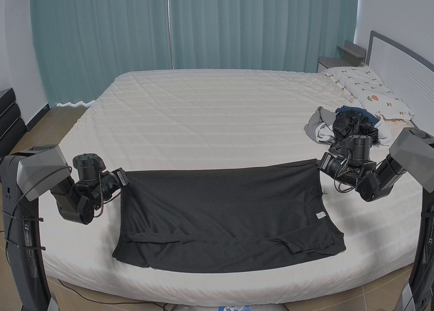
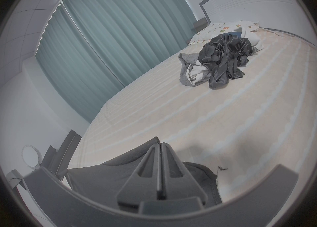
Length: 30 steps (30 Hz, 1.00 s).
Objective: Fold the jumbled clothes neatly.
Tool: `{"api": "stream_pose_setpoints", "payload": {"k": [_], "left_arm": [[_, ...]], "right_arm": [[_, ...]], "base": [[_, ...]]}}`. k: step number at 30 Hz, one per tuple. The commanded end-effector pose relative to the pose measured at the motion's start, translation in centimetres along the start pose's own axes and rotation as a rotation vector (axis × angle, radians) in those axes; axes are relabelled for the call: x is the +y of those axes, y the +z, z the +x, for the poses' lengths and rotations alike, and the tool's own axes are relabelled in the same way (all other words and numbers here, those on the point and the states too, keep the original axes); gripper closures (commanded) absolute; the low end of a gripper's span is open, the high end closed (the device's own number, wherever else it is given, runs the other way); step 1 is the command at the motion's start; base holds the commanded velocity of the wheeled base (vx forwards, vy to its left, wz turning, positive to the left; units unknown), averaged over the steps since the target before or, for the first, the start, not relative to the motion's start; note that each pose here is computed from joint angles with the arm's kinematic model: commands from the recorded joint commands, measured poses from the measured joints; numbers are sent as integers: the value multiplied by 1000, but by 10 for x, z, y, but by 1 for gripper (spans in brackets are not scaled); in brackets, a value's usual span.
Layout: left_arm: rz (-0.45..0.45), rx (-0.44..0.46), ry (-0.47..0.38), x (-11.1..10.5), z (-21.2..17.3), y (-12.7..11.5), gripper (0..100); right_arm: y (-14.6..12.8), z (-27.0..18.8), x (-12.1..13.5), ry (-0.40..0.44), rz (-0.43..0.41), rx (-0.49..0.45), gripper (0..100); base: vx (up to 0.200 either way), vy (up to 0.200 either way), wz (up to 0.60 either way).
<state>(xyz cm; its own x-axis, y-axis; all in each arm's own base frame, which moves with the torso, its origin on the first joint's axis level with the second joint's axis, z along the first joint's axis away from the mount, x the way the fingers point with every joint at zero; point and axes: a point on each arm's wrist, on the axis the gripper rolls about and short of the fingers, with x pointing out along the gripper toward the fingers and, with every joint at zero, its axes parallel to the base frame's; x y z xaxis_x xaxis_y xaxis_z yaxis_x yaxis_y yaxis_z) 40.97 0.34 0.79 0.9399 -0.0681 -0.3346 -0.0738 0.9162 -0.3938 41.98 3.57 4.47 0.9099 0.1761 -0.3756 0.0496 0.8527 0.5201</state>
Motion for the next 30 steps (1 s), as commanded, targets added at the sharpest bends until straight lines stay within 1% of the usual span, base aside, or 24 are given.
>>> {"api": "stream_pose_setpoints", "payload": {"k": [1,3,7,9,13,16,17,19,22,27,29,30], "left_arm": [[59,19,1,3,-9,-10,100],[69,15,-2,3,-11,-11,100],[76,-24,-16,3,-14,-10,100],[82,-27,-17,5,-15,-10,100],[114,-9,-39,6,-21,-14,100],[133,-9,-78,5,-27,-16,100],[133,-9,-78,5,-27,-16,100],[155,0,-106,5,-33,-18,100],[180,-5,-108,9,-38,-15,100],[213,29,-136,14,-47,-18,100],[272,66,-153,19,-54,-24,100],[283,71,-154,20,-55,-25,100]], "right_arm": [[1,-15,1,-1,1,9,100],[0,-17,0,1,2,16,100],[-6,-30,-3,10,8,60,100],[-8,-36,-5,12,12,75,100],[-10,-45,-9,30,12,75,100],[-14,-50,-13,23,-4,84,100],[-14,-50,-13,23,-4,84,100],[-19,-56,-18,14,-16,109,100],[-24,-65,-21,17,-32,140,100],[-31,-71,-28,9,-63,177,100],[-38,-74,-31,-1,-81,201,100],[-38,-75,-31,-2,-83,203,100]], "base": [[0,0,0],[0,0,0],[0,0,0],[0,0,0],[0,0,0],[0,0,0],[0,0,0],[0,0,0],[0,0,0],[0,0,0],[0,0,0],[0,0,0]]}}
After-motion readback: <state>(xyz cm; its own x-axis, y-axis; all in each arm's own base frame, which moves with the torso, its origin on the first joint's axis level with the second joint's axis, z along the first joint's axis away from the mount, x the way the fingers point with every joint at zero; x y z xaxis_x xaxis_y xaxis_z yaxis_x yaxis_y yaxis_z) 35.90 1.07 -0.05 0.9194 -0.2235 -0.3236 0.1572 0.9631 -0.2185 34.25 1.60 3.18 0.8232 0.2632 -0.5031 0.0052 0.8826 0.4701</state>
